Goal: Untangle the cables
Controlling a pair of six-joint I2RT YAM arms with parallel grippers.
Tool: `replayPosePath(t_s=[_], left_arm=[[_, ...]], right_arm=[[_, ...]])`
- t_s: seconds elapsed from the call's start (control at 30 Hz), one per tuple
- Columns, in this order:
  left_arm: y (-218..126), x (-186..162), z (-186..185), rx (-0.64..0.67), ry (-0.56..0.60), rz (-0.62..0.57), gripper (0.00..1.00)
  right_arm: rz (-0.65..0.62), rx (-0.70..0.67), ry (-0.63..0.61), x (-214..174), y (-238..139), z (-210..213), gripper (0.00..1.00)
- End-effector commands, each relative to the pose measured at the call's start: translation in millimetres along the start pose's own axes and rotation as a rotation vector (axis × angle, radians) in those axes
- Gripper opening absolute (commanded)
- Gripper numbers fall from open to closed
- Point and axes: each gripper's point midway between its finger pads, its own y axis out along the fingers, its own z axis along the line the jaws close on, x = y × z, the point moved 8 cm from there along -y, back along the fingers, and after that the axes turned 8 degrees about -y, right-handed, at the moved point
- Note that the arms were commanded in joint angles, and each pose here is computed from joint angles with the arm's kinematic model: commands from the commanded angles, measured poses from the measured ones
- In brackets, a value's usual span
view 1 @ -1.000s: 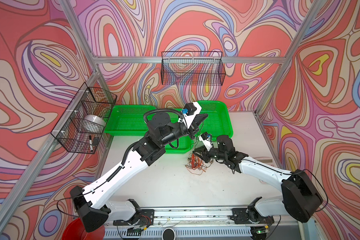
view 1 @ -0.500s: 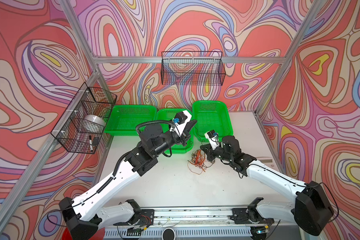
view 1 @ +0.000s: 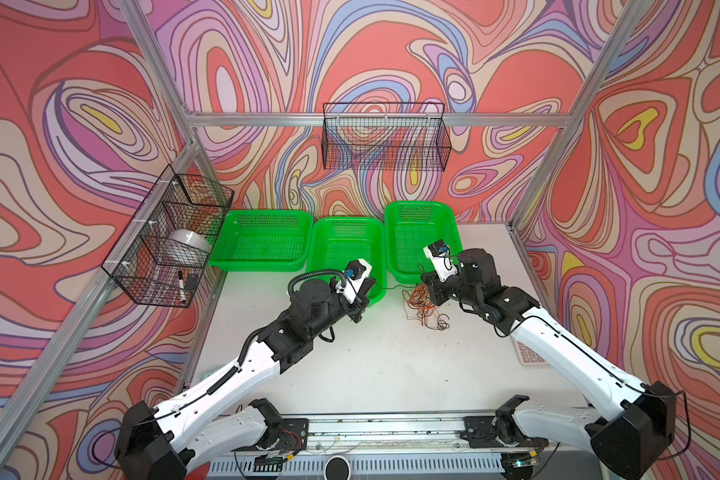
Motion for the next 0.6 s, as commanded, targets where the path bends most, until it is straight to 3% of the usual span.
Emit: replayPosePath(t_s=[0.0,0.07,0.1,0.2,0.27,0.37,0.53,0.57], left_arm=[[3.1,-14.4,4.1,0.012,-0.040,-0.049,0.00],[9.6,-28.8,4.4,-0.004,-0.050,-0.035,0.00],[13.0,-34.4,5.1,-0.003,-0.057,-0.026,0.06],[20.4,-47.1,3.0,-0.038,-0.055,0.011,0.50],[21.8,-51.9,2.4,-0.049,-0.055,0.020,0.67],[18.1,-52.1,4.0,-0.030,-0.055,0.007,0.78],[12.1,-41.3,-0.3,-0.060,-0.035,0.014,0.84],[12.0,-39.3,-0.9,-0.060,-0.031,0.022,0.92]], right_arm=[[0.126,0.006,0.005,-21.2,10.9,0.6,0.00],[0.133,0.021,0.009,-24.1,14.6,1.9,0.00],[0.138,0.028,0.012,-26.2,17.0,2.8,0.00],[0.159,0.046,0.021,-32.7,23.6,4.3,0.00],[0.170,0.055,0.034,-37.5,27.9,5.1,0.00],[0.173,0.059,0.040,-39.2,30.7,5.7,0.00],[0.172,0.049,0.039,-38.5,31.1,4.4,0.00],[0.172,0.045,0.039,-38.8,31.7,4.0,0.00]])
